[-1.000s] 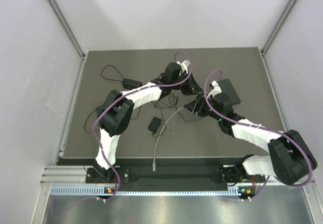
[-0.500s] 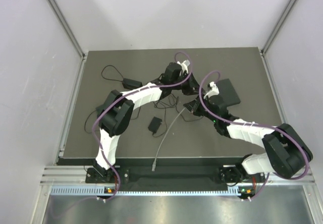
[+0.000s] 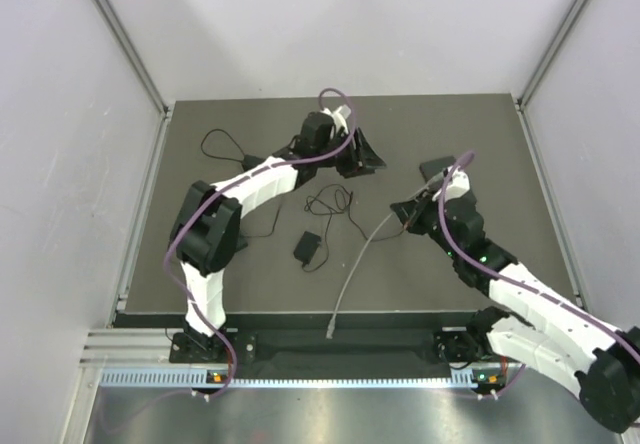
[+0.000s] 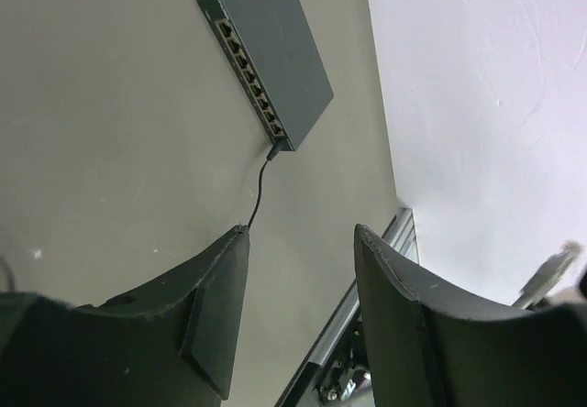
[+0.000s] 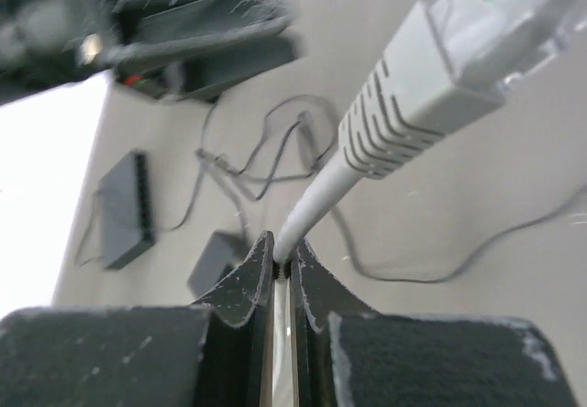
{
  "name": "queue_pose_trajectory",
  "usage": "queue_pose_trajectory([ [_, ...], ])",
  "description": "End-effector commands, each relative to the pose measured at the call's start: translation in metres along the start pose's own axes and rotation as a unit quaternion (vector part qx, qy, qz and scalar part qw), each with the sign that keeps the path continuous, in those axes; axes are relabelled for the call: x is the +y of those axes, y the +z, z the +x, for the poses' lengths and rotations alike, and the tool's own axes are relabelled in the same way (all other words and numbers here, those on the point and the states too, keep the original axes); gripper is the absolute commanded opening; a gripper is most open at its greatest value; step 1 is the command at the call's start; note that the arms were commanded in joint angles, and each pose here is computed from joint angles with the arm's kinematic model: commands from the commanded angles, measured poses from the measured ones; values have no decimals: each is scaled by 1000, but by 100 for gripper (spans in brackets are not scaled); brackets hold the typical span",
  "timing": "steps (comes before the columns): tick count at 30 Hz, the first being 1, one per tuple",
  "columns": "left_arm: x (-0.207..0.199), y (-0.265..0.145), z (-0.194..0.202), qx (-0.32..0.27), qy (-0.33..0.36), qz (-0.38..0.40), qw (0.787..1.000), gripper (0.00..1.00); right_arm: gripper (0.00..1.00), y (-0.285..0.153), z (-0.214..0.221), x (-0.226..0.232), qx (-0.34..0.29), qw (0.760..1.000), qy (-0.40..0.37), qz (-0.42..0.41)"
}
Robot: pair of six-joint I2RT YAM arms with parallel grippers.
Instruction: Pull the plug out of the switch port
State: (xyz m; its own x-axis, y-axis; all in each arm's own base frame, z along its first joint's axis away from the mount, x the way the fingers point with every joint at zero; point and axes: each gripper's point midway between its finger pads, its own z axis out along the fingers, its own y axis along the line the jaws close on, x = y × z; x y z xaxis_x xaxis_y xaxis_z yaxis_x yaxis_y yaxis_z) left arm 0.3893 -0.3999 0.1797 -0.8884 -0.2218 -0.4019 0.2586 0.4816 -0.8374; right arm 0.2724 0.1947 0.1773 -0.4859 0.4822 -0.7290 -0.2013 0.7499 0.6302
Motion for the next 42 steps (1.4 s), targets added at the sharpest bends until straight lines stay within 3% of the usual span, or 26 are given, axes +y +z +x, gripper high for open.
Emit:
queue_pose_trajectory([
  [1, -30, -39, -23, -40, 57, 12, 998, 55, 0, -23, -52, -3, -47, 994, -67, 74],
  [4, -27, -67, -40, -68, 64, 7, 996, 56, 0, -48, -71, -24, -50, 981, -109, 151],
  [5, -22, -74, -43, -75, 68, -1, 995, 56, 0, -58, -95, -22, -82, 974, -116, 176],
  [10, -22, -102, -56, -101, 87, -18, 991, 56, 0, -98, -150, -49, -115, 925, -188, 310],
  [19, 3, -86, -46, -94, 69, -21, 993, 55, 0, -137, -251, -95, -142, 820, -247, 496],
  [24, 20, -71, -29, -66, 44, -19, 997, 53, 0, -104, -280, -126, -108, 769, -282, 563],
  [32, 4, -62, -23, -56, 53, 18, 997, 50, 0, -7, -300, -192, -48, 722, -322, 610],
  [36, 6, -48, -24, -50, 49, 26, 997, 48, 1, 27, -308, -245, -31, 711, -307, 632],
  [38, 1, -42, -28, -55, 57, 35, 996, 40, 2, 52, -311, -264, -27, 717, -307, 626],
  [42, 11, -15, -18, -25, 63, 30, 997, 41, 4, 91, -307, -293, -10, 723, -313, 615],
])
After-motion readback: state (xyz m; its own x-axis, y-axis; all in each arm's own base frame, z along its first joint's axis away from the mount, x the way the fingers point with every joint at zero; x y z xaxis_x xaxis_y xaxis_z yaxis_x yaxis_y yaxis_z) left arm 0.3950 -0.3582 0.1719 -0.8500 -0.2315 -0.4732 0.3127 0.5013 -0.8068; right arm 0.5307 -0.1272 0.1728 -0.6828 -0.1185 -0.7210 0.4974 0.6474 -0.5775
